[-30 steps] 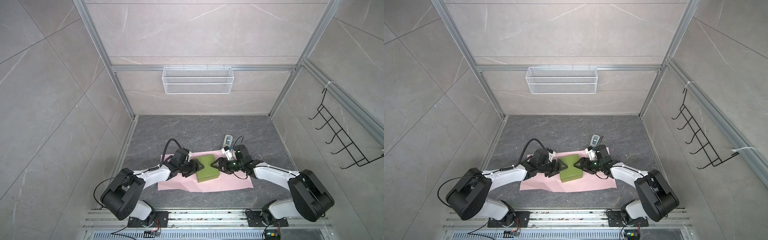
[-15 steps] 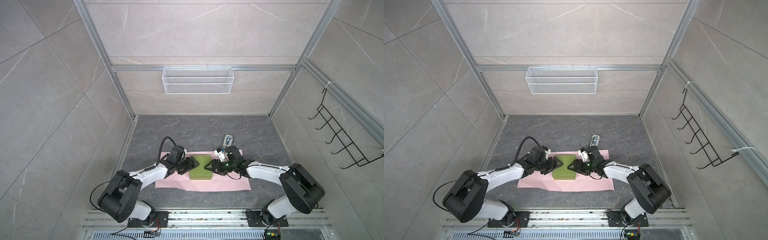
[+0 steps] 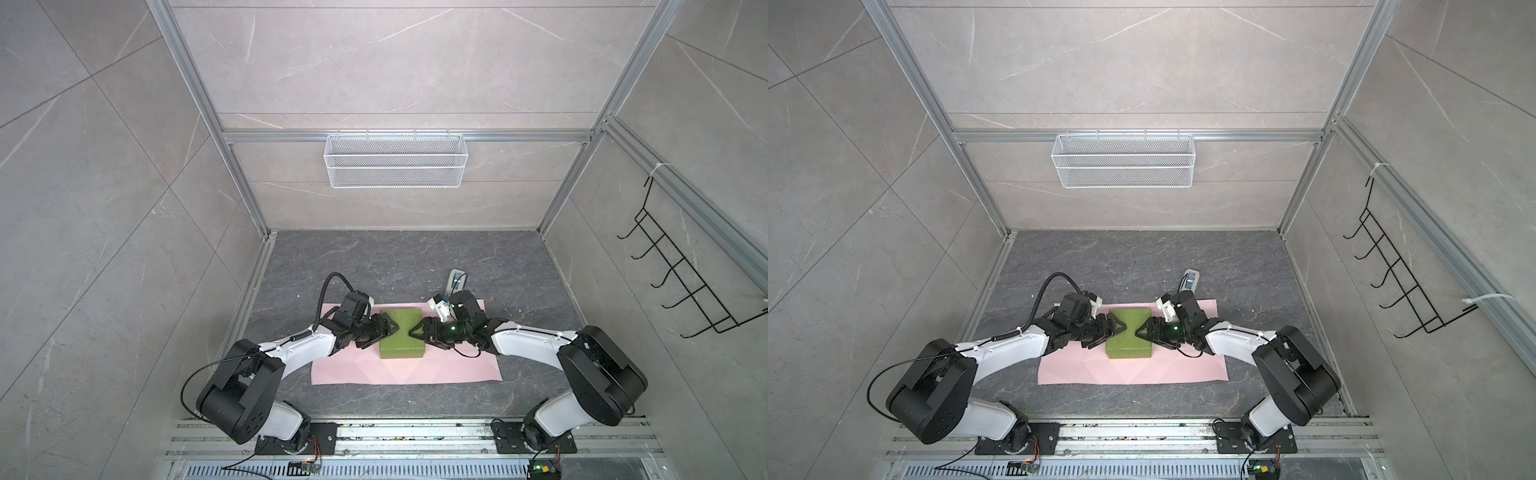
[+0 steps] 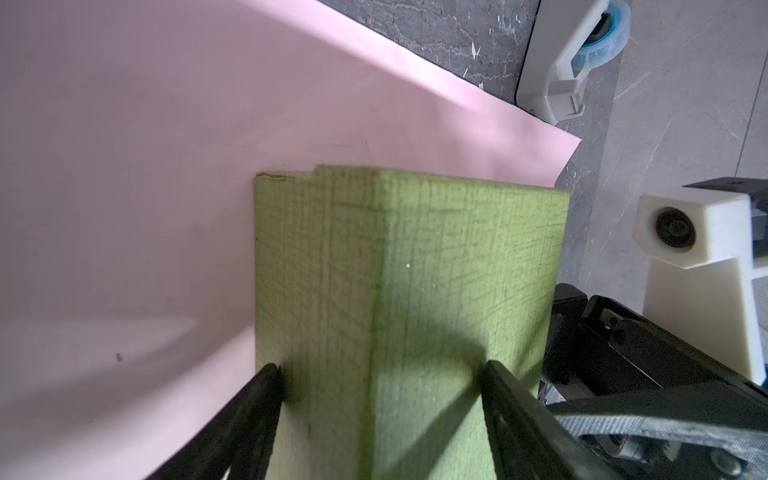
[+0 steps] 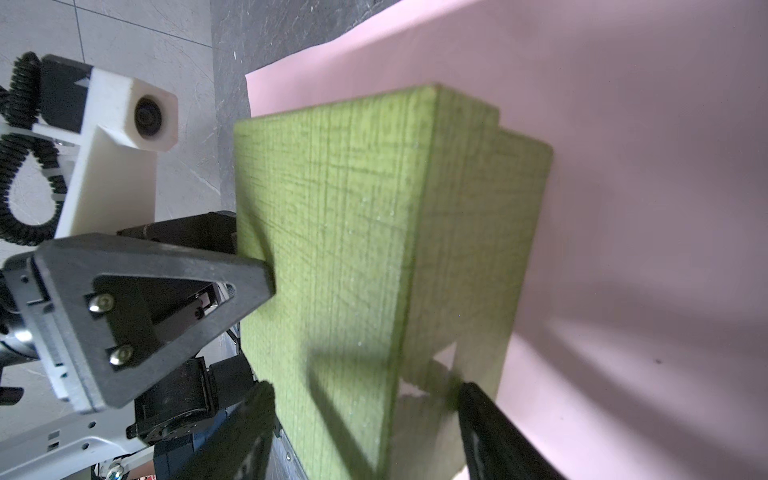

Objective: Wrap the gift box in paper
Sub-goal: 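Hold the green block centered on the paper with both grippers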

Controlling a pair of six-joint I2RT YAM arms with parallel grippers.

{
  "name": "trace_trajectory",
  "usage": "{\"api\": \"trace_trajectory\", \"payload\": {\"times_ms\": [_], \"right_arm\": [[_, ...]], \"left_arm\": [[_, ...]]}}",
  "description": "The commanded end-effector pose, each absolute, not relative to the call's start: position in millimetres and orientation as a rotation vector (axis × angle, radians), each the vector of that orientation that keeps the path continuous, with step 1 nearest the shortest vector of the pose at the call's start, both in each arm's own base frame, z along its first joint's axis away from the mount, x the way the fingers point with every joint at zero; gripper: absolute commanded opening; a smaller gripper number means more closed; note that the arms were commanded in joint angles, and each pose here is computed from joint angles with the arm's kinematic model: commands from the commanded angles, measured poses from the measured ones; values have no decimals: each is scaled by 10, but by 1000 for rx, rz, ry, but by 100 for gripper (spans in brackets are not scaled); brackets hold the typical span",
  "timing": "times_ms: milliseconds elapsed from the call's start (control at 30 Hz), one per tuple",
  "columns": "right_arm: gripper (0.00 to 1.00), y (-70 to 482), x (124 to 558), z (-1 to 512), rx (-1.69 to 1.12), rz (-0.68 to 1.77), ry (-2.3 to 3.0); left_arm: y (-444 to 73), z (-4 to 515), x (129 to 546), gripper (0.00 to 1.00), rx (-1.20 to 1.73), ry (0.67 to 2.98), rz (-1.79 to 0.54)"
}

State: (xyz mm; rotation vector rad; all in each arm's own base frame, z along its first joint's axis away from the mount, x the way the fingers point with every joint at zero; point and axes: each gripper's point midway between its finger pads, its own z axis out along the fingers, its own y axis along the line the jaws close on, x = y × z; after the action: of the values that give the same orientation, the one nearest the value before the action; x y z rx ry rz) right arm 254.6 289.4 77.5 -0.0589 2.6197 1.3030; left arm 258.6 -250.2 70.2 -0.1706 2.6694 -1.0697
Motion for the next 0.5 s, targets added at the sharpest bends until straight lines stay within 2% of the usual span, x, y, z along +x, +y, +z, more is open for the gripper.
{"api": "trace_trajectory", "payload": {"times_ms": [0, 467], "right_arm": [[71, 3060, 2613, 929, -109, 1371, 2554], [70, 3011, 2591, 928, -99, 1346, 2557]], "left_arm": [[-2684, 923, 2628, 77, -67, 2617, -1166], [-2719, 921, 2628, 77, -58, 2621, -1188]]}}
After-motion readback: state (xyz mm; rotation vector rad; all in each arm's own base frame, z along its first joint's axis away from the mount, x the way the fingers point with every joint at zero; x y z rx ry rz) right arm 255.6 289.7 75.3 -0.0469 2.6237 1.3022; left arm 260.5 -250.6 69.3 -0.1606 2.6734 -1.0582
